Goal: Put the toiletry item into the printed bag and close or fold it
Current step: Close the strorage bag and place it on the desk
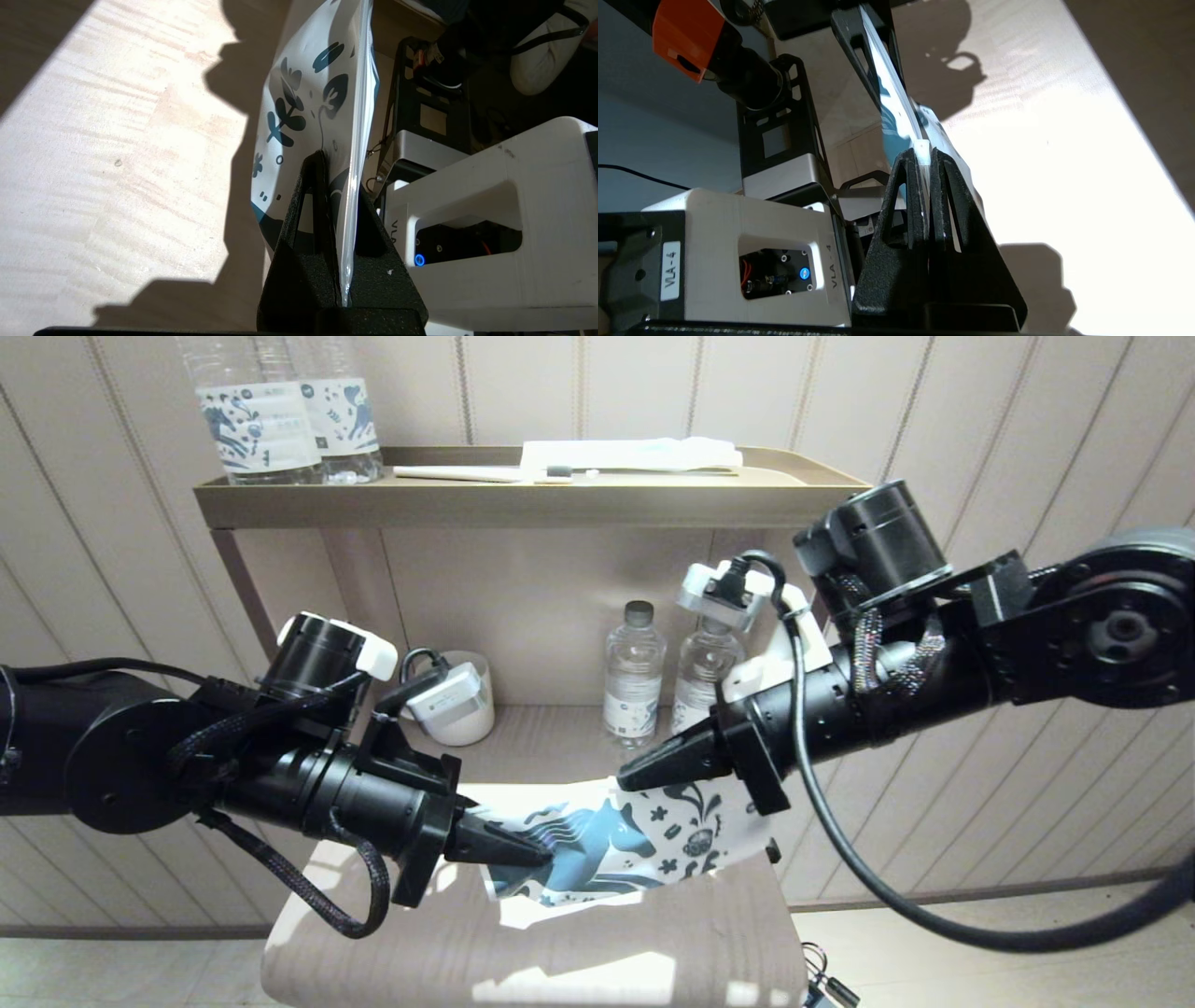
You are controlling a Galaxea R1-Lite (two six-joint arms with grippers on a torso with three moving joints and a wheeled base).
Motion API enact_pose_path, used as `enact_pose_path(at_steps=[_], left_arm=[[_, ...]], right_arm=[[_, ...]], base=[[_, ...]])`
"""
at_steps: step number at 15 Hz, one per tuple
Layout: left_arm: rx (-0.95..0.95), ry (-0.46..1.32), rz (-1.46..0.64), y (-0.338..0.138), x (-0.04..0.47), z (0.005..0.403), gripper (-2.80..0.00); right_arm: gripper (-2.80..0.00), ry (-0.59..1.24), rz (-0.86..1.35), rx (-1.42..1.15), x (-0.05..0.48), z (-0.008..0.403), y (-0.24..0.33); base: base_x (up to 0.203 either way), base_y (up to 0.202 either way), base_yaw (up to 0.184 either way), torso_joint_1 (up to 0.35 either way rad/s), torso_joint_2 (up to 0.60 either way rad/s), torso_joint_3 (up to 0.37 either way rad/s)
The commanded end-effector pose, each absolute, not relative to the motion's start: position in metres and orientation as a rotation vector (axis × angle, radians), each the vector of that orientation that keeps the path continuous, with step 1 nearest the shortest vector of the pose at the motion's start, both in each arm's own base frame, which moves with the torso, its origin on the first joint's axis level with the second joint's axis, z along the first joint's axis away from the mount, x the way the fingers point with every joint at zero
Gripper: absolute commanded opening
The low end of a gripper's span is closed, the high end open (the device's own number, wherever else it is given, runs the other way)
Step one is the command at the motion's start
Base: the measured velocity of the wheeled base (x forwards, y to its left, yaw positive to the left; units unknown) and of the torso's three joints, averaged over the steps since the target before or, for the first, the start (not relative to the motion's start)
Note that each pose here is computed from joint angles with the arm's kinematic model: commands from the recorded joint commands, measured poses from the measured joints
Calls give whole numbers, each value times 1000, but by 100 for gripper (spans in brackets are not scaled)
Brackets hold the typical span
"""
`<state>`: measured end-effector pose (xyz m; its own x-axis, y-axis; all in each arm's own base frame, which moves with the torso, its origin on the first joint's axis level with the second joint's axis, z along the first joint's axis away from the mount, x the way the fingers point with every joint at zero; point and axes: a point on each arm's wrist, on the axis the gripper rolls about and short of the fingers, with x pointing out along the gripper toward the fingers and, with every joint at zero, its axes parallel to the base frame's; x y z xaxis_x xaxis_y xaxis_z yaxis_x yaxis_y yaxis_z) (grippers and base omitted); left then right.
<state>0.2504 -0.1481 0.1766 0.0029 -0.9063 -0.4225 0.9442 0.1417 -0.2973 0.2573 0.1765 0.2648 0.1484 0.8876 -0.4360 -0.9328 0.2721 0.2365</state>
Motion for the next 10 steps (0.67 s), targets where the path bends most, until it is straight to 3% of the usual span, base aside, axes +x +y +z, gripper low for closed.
enact_pose_path(at_steps=[1, 10], left_arm=[[78, 583, -1460, -147, 249, 178, -280], [77, 577, -1450, -144, 249, 179, -280]], right_arm=[[-280, 539, 1266, -83, 242, 271, 150], [-280, 560, 1095, -32, 221, 263, 91]], base=[[0, 0, 0, 0, 0, 0], [0, 0, 0, 0, 0, 0]])
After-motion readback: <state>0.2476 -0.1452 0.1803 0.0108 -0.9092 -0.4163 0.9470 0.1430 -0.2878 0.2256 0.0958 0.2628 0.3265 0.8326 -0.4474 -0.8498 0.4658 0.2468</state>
